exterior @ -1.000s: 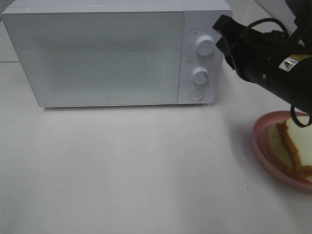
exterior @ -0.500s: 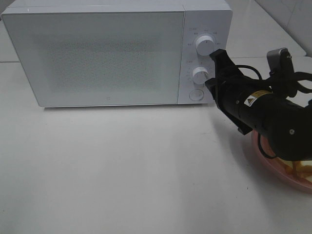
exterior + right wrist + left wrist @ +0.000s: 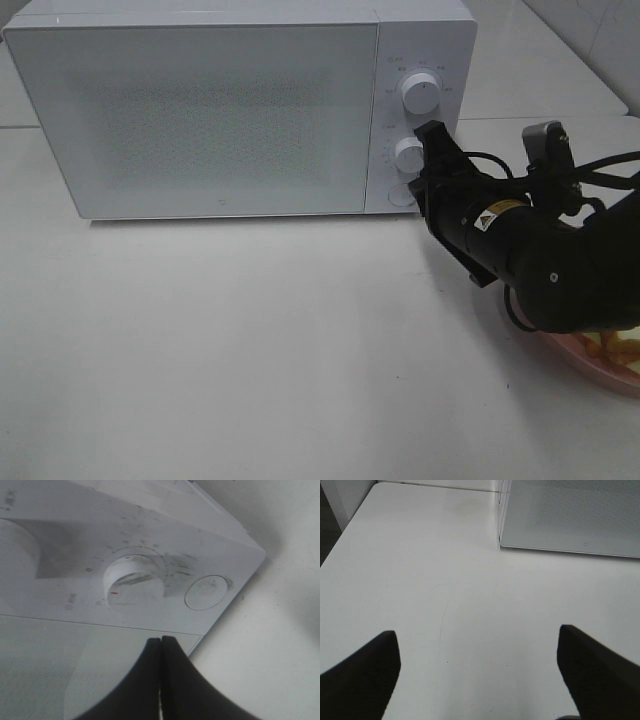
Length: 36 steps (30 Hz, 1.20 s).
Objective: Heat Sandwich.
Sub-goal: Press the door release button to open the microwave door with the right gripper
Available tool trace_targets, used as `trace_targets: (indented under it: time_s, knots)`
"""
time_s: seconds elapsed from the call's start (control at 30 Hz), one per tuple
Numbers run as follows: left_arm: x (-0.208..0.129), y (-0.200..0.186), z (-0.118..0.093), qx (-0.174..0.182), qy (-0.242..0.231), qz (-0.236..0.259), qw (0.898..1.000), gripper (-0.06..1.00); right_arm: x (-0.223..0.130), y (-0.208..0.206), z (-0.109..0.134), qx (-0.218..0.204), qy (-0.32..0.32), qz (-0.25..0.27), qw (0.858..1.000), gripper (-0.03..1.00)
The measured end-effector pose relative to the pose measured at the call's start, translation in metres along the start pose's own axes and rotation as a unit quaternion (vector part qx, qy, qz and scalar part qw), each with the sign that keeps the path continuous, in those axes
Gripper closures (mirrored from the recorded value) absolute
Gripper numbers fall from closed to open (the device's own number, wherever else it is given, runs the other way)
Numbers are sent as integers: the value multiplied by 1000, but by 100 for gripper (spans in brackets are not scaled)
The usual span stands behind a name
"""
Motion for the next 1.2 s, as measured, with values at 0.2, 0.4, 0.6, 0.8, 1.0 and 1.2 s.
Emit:
trace_targets:
  time_s: [0.2,0.4,0.6,0.8,1.0,1.2]
  knots:
    - [0,0,0,0,0,0,1000,14,-6,5,-8,-13,20,6,1000,95]
    - [0,0,0,0,0,0,1000,14,-6,13,7,17,20,12,1000,95]
    - [0,0,0,0,0,0,1000,14,-6,15,9,19,32,11,999,95]
    - [0,0,0,0,0,0,1000,14,-7,20,6,8,42,8,999,95]
    - [0,0,0,0,0,0,1000,14,-14,41,1,-11,87,6,996,95]
    - [0,0,0,0,0,0,1000,14,-15,53,-3,-42,124,-6,991,95]
Point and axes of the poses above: a point on each arm's last joint axis where the gripper is mounted, y pointing out along that axis toward the gripper, z along the wrist's bending axis when the last joint is at zero, x = y × z, the point moved 3 cm from there along y, pointing out along that axis toward the gripper, and after that the axes turned 13 degrees about -y, right-handed, at the moved point
